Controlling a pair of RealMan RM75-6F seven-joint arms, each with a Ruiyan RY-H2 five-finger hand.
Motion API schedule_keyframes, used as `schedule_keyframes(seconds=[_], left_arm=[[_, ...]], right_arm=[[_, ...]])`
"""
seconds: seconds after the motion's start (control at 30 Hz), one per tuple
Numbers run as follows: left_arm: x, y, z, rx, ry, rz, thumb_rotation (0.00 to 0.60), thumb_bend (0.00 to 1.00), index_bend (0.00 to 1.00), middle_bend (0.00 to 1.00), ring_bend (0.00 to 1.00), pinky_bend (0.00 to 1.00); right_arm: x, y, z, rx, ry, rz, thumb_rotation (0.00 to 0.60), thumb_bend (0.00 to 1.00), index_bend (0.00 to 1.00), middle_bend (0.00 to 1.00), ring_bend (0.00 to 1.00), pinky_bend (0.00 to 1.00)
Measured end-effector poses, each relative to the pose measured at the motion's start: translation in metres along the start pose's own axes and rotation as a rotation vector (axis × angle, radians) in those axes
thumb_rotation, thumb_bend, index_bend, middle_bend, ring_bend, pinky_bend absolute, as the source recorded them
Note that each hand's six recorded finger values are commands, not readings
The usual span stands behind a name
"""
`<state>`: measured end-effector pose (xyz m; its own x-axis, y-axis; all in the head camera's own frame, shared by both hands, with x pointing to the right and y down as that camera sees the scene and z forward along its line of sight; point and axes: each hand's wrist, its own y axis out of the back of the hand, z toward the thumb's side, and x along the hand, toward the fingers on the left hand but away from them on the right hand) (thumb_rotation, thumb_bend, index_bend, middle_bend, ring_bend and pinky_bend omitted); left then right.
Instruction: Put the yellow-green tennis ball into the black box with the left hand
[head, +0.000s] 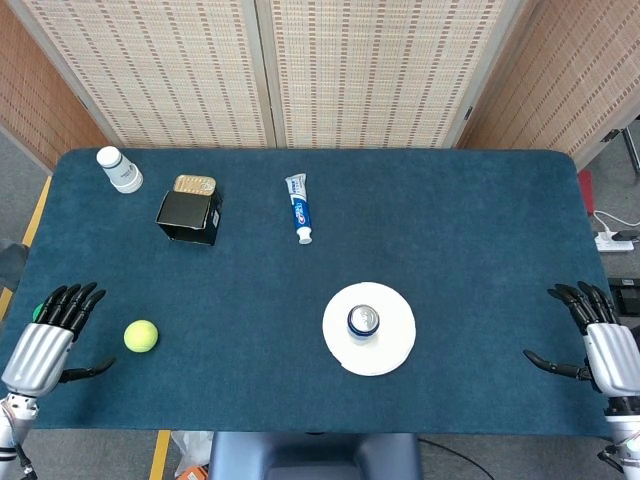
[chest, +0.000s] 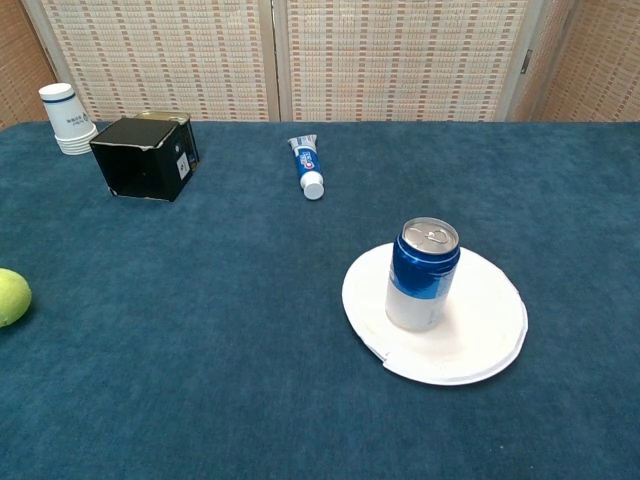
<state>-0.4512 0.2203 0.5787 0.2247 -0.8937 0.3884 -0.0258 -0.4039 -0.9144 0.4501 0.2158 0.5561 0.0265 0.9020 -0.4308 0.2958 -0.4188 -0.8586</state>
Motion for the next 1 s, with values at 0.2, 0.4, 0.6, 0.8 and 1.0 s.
schedule_keyframes(seconds=[0.2, 0.4, 0.6, 0.8, 1.0], left_arm=[[0.001, 0.013, 0.003, 0.007, -0.049, 0.148, 0.247, 0.13, 1.00, 1.00, 1.00, 1.00], [-0.002, 0.008, 0.005, -0.031, -0.071, 0.120, 0.241, 0.13, 1.00, 1.00, 1.00, 1.00], [-0.013, -0.012, 0.004, -0.052, -0.048, 0.016, 0.587, 0.26, 1.00, 1.00, 1.00, 1.00], [-0.022, -0.039, 0.010, -0.037, -0.016, -0.012, 0.600, 0.59, 1.00, 1.00, 1.00, 1.00], [-0.034, -0.070, 0.015, -0.065, -0.007, -0.009, 0.600, 0.61, 1.00, 1.00, 1.00, 1.00]], right_arm=[[-0.001, 0.001, -0.002, -0.005, -0.004, -0.001, 0.600, 0.00, 0.19, 0.12, 0.00, 0.00], [-0.002, 0.001, -0.002, -0.006, 0.000, 0.005, 0.600, 0.00, 0.19, 0.12, 0.00, 0.00], [-0.002, 0.001, -0.003, -0.014, -0.008, 0.006, 0.600, 0.00, 0.19, 0.12, 0.00, 0.00], [-0.001, 0.002, -0.003, -0.009, -0.007, 0.004, 0.600, 0.00, 0.19, 0.12, 0.00, 0.00], [0.000, 0.003, -0.004, -0.012, -0.008, 0.004, 0.600, 0.00, 0.19, 0.12, 0.00, 0.00]])
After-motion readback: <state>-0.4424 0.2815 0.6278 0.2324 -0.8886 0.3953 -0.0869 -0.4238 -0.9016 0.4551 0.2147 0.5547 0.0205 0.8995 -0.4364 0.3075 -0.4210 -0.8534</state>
